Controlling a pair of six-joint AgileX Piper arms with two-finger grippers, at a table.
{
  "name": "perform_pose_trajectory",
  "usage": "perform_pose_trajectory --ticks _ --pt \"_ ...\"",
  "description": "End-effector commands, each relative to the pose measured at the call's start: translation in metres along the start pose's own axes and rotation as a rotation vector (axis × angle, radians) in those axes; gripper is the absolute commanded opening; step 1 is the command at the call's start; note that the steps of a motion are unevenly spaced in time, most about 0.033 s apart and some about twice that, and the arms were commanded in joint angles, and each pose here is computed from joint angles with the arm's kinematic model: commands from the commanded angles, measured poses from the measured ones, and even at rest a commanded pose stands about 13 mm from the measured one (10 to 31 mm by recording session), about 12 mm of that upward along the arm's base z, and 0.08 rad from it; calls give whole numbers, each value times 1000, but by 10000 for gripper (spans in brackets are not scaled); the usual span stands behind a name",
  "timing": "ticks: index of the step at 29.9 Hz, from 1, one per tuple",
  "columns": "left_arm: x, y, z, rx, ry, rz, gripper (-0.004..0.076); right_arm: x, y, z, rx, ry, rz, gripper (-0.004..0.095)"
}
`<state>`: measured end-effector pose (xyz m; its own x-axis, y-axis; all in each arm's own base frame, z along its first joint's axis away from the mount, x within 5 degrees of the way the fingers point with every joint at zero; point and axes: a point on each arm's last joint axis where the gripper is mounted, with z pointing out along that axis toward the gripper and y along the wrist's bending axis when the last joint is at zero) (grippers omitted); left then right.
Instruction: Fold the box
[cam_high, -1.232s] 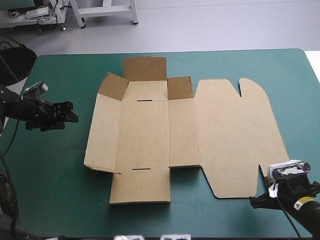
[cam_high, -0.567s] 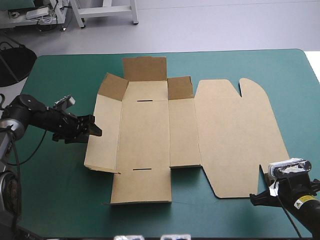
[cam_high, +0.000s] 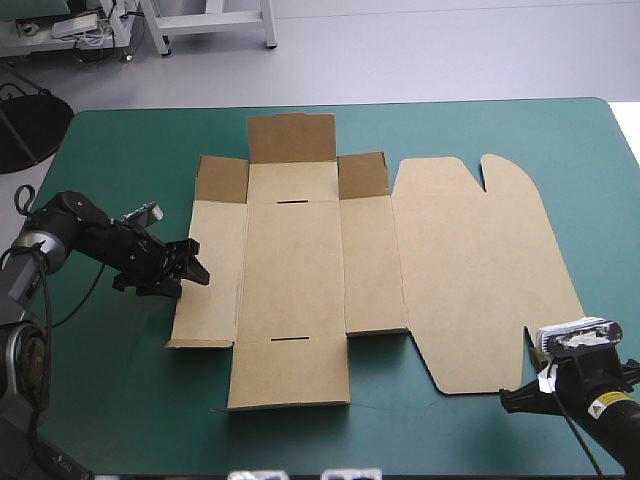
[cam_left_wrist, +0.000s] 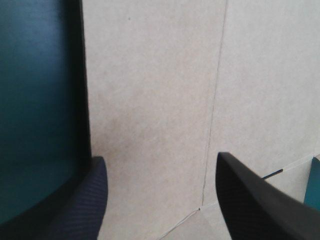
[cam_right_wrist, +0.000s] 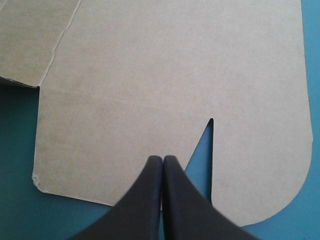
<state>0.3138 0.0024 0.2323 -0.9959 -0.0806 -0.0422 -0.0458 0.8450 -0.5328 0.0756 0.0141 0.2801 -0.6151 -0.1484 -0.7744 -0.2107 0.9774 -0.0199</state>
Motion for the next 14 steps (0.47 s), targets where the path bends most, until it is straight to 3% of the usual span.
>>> perform_pose_trajectory --ticks 1,14 --pt "5 -17 -18 41 13 36 458 -11 -2 -4 21 -68 -3 -18" --pt "-6 -23 -36 -6 -45 25 458 -10 -2 -4 19 -58 -3 -18"
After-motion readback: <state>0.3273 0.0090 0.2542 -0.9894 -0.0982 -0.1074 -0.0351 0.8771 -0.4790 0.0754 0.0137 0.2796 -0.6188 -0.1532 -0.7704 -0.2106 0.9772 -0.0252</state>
